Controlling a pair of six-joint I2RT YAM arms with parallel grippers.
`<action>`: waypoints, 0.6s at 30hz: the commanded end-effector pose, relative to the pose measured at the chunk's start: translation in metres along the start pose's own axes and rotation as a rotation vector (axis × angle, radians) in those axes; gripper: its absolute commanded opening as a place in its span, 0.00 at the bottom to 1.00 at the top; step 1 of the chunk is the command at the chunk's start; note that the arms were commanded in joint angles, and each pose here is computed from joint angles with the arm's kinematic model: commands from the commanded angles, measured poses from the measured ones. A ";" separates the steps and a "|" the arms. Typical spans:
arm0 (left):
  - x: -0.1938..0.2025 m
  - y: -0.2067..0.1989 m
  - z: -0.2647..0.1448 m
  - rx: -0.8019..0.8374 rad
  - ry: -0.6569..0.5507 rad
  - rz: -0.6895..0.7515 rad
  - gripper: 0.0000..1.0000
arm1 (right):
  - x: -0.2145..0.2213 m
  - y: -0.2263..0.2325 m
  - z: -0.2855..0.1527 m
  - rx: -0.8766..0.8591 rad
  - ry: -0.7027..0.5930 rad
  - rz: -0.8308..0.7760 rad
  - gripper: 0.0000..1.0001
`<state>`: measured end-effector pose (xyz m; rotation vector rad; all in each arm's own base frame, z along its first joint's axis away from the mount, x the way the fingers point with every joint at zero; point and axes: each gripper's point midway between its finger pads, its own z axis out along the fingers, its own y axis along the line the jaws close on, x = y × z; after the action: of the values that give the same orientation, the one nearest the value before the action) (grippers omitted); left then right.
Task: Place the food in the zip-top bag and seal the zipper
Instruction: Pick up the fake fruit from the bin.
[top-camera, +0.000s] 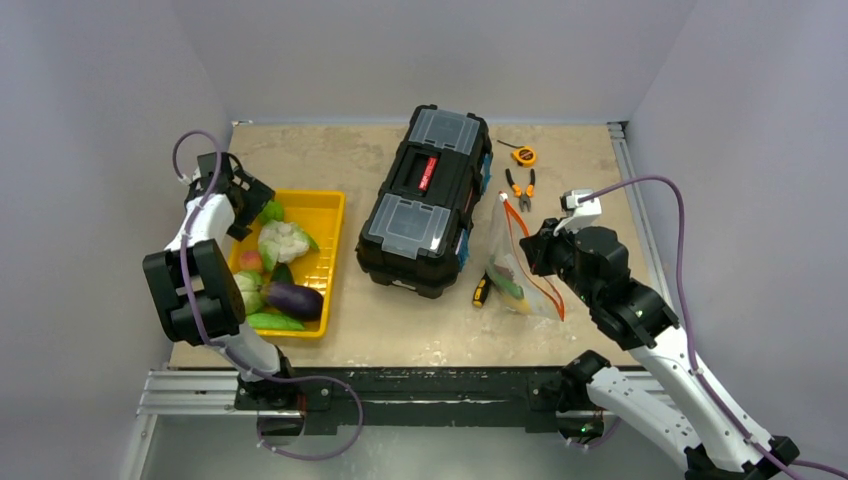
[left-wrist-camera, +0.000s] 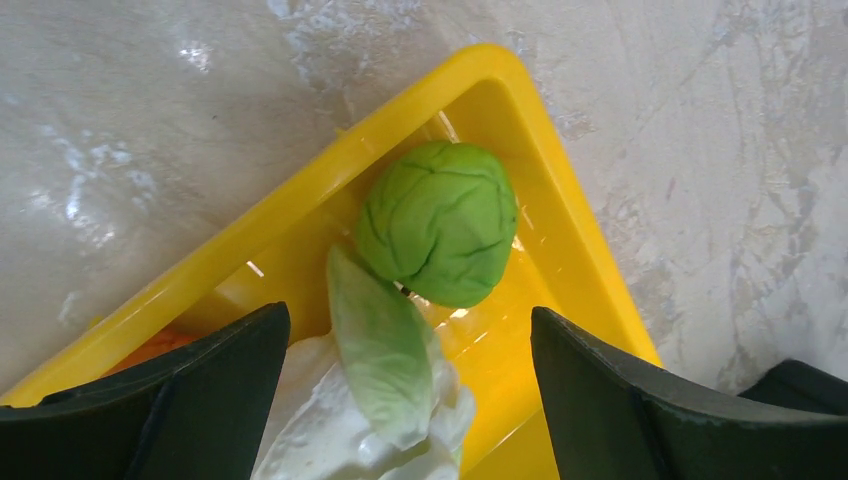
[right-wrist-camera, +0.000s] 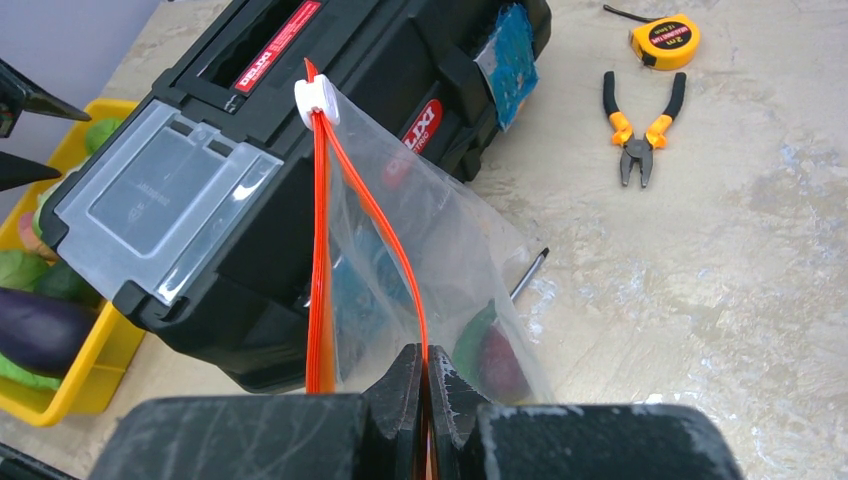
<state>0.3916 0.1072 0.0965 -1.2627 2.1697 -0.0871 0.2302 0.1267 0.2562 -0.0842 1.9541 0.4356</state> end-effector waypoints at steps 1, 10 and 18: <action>-0.017 -0.028 0.009 0.128 -0.023 -0.069 0.90 | -0.004 0.000 0.004 0.008 -0.021 -0.008 0.00; -0.007 -0.026 0.041 0.146 0.037 -0.138 0.80 | 0.000 -0.004 0.008 0.032 -0.001 -0.010 0.00; -0.004 -0.024 0.045 0.160 0.063 -0.148 0.57 | 0.003 -0.006 0.011 0.049 0.014 -0.012 0.00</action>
<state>0.4263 0.1057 0.0637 -1.3405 2.1214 -0.3028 0.2368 0.1263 0.2460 -0.0768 1.9905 0.3959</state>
